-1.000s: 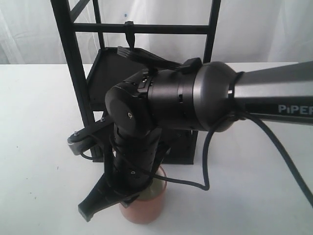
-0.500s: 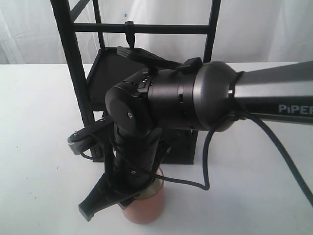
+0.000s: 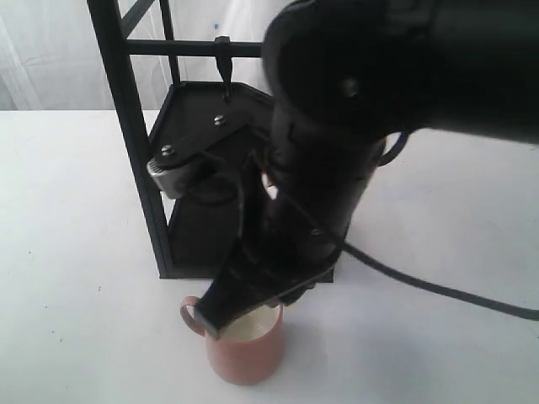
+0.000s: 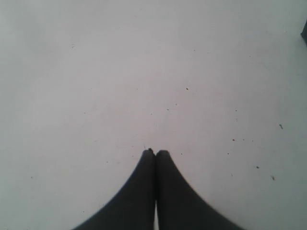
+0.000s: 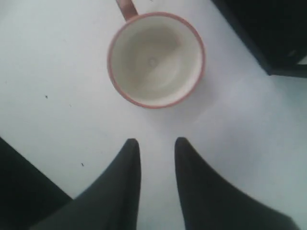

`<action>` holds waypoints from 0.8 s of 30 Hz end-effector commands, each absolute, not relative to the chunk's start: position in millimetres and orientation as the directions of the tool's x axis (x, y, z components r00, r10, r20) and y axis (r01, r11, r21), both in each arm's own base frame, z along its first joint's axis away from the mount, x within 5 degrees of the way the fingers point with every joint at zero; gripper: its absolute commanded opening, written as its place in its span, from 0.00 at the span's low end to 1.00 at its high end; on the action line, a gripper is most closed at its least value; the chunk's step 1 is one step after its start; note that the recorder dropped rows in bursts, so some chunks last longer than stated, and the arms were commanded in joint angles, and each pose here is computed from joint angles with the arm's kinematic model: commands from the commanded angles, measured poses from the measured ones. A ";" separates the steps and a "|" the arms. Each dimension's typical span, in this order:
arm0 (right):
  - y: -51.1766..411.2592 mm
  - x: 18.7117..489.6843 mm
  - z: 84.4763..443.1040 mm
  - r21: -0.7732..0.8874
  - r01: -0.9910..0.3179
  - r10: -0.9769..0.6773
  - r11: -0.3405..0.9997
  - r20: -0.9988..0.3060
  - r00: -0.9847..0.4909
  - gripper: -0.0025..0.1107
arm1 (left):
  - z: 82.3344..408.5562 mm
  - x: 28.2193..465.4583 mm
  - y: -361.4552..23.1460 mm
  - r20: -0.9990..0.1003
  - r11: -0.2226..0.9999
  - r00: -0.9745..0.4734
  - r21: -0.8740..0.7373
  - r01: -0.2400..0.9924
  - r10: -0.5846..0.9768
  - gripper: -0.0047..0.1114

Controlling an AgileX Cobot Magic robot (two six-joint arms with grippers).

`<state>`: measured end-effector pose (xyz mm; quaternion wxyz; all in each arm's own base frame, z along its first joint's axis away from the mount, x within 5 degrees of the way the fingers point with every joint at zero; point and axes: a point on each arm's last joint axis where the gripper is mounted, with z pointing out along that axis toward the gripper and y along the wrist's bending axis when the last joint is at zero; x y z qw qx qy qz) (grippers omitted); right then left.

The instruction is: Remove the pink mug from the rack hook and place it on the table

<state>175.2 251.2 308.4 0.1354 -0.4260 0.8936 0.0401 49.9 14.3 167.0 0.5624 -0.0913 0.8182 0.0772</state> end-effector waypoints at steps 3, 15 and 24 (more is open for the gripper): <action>202.9 163.6 339.0 -0.223 -0.751 -0.772 0.622 -0.331 -0.542 0.18 | 166.5 49.8 14.4 -0.935 0.972 -0.349 0.030 -0.234 -0.055 0.04; 102.2 174.2 317.5 -0.534 -0.539 -0.731 0.652 -0.251 -0.635 0.02 | 166.5 49.8 14.4 -0.935 0.972 -0.349 0.030 -0.234 -0.055 0.04; 42.9 166.6 243.4 -0.443 -0.322 -0.455 0.837 -0.236 -0.859 0.02 | 166.5 49.8 14.4 -0.935 0.972 -0.349 0.030 -0.234 -0.055 0.04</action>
